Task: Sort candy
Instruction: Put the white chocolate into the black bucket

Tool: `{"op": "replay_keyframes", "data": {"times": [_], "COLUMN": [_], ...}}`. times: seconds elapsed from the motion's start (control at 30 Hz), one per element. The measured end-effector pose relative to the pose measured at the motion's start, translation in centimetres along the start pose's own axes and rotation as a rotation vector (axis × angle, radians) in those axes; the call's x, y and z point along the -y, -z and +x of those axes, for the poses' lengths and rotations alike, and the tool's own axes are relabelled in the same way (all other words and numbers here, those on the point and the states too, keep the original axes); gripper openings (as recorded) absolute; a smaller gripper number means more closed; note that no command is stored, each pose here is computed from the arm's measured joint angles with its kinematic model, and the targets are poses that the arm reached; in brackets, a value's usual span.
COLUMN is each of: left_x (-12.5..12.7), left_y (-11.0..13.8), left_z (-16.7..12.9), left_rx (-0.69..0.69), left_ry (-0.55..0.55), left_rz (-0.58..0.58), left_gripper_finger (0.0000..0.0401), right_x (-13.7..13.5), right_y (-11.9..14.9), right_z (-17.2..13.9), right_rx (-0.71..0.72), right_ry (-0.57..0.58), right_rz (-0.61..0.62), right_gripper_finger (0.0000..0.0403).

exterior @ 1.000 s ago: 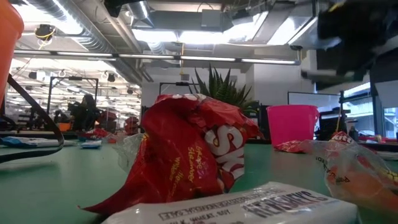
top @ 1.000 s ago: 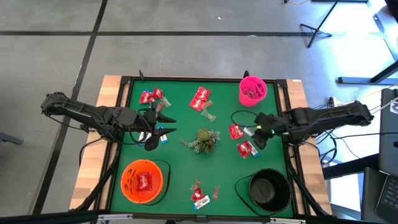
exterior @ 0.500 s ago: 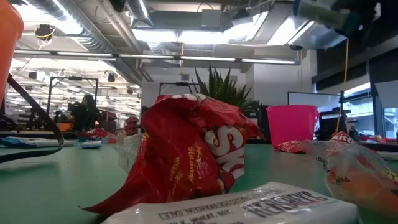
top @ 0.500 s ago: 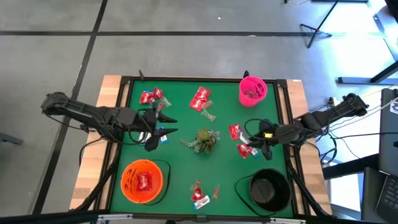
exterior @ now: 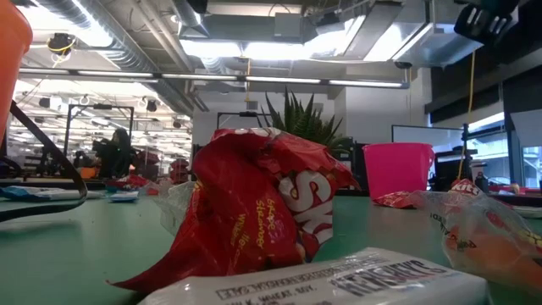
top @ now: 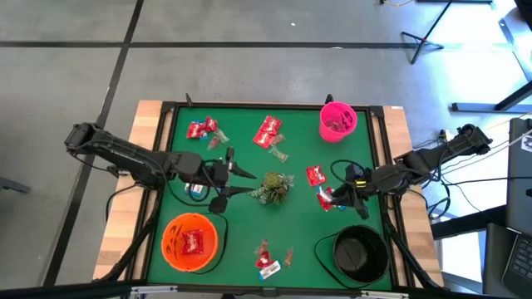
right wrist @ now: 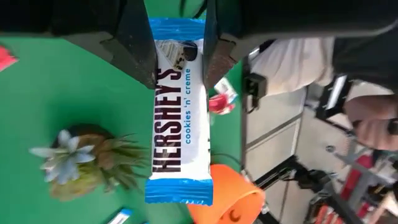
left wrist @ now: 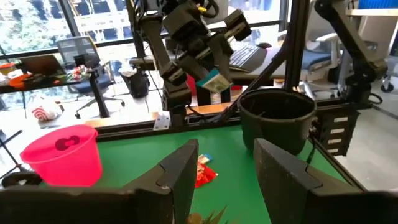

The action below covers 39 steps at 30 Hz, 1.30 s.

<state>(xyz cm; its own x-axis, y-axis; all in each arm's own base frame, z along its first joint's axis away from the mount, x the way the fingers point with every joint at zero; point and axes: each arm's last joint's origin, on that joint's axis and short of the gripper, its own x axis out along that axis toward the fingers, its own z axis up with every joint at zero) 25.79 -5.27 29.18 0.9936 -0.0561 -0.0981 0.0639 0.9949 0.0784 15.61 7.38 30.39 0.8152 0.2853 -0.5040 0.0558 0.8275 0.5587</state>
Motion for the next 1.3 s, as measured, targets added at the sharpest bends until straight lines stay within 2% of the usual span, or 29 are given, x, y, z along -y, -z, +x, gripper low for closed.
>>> {"op": "replay_keyframes", "data": {"times": [0.27, 0.5, 0.73, 0.9, 1.0, 1.3], "left_x": [0.0, 0.0, 0.2, 0.2, 0.2, 0.2], "left_y": [-0.3, -0.3, -0.3, -0.3, -0.3, -0.3], "left_z": [0.0, -0.1, -0.1, -0.1, -0.1, -0.1], "left_rx": [0.030, 0.031, 0.031, 0.031, 0.031, 0.026], "left_ry": [-0.002, -0.001, 0.006, 0.006, 0.006, 0.006], "left_rz": [-0.006, -0.012, -0.013, -0.013, -0.013, -0.033], "left_gripper_finger": [0.0149, 0.0149, 0.0149, 0.0149, 0.0149, 0.0149], "right_x": [-2.6, -5.0, -6.3, -5.8, -5.5, -5.6], "right_y": [0.9, 4.2, 7.2, 8.0, 8.2, 8.3], "right_z": [-0.4, -1.0, -1.2, -1.2, -1.2, -1.3], "right_rx": [-0.025, -0.111, -0.260, -0.322, -0.340, -0.391], "right_ry": [-0.198, -0.230, -0.194, -0.118, -0.085, -0.098], "right_rz": [0.022, 0.123, 0.293, 0.362, 0.355, 0.353], "right_gripper_finger": [0.0105, 0.0105, 0.0105, 0.0105, 0.0105, 0.0106]}}
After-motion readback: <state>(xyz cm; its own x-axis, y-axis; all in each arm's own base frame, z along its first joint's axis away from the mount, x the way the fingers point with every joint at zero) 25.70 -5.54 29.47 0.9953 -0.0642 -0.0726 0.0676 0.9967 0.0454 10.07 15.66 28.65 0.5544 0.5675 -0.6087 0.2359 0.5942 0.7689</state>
